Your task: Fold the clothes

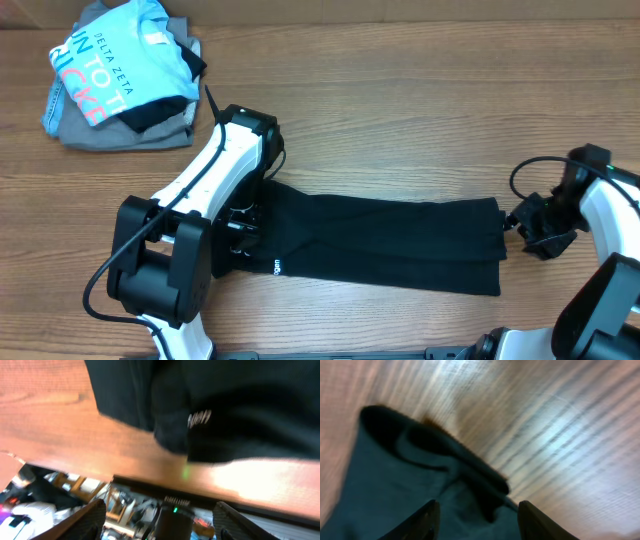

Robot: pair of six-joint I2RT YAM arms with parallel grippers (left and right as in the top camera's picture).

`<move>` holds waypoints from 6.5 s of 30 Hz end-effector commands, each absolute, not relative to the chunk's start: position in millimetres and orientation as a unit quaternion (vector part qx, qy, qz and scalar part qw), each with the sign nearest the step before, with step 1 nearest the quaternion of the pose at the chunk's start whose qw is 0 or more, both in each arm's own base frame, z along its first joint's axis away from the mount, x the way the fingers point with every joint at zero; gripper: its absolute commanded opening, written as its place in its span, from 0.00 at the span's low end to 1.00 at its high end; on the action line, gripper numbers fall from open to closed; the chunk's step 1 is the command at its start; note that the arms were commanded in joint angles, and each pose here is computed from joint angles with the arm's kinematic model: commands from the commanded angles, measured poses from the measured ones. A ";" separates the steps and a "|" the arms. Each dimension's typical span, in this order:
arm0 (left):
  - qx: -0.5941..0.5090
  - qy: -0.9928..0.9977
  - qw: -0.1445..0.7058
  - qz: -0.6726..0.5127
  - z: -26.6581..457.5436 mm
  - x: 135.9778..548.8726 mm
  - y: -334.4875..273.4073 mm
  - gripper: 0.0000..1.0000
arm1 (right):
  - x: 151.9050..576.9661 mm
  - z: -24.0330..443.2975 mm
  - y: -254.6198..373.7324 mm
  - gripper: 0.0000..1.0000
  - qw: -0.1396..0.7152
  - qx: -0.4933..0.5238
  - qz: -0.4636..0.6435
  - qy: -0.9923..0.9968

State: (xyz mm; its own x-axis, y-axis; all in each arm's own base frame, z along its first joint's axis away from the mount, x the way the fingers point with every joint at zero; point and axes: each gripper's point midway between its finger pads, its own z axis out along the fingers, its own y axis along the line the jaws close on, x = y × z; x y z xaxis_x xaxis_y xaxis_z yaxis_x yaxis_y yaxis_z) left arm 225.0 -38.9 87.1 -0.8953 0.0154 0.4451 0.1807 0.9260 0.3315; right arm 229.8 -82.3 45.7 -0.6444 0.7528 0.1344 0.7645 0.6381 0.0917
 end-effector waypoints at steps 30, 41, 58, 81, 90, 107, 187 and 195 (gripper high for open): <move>0.147 -0.980 0.120 0.061 27.4 273.1 8.3 0.04 | 268.5 80.4 -83.0 0.58 -0.043 -0.387 -0.215 -0.896; 0.169 -0.980 0.063 0.085 41.5 290.4 39.6 0.04 | 270.2 67.5 -61.7 0.80 -0.035 -0.347 -0.216 -0.912; 0.193 -0.971 0.027 0.137 51.9 297.9 59.9 0.43 | 241.2 28.5 -1.0 0.89 0.079 -0.260 -0.254 -0.928; 0.135 -0.968 -0.099 0.188 168.1 338.1 49.3 0.43 | 246.4 15.1 25.7 0.04 0.027 -0.226 -0.343 -0.912; 0.120 -0.971 -0.121 0.169 192.0 323.3 48.4 0.44 | 279.2 84.1 -56.0 0.04 -0.029 -0.302 -0.218 -0.928; 0.122 -0.971 -0.113 0.171 193.3 317.5 46.2 0.45 | 263.6 102.1 93.7 0.04 0.041 -0.104 -0.229 -0.967; 0.122 -0.973 -0.089 0.177 191.6 306.6 41.6 0.60 | 263.3 61.7 195.6 0.75 -0.100 0.058 -0.188 -0.975; 0.122 -0.973 -0.089 0.177 191.6 306.7 41.5 0.61 | 261.3 48.2 204.6 0.71 -0.102 0.082 -0.154 -0.979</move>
State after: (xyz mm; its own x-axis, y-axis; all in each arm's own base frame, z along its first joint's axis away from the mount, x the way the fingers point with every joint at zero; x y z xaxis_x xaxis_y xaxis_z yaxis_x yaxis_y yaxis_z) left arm 303.4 41.0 179.3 -0.9540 -0.2895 -0.0775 -0.2419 0.8965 -0.3713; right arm 256.3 210.1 52.2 -0.9694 -0.1294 -0.2084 -0.1936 0.9254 0.3257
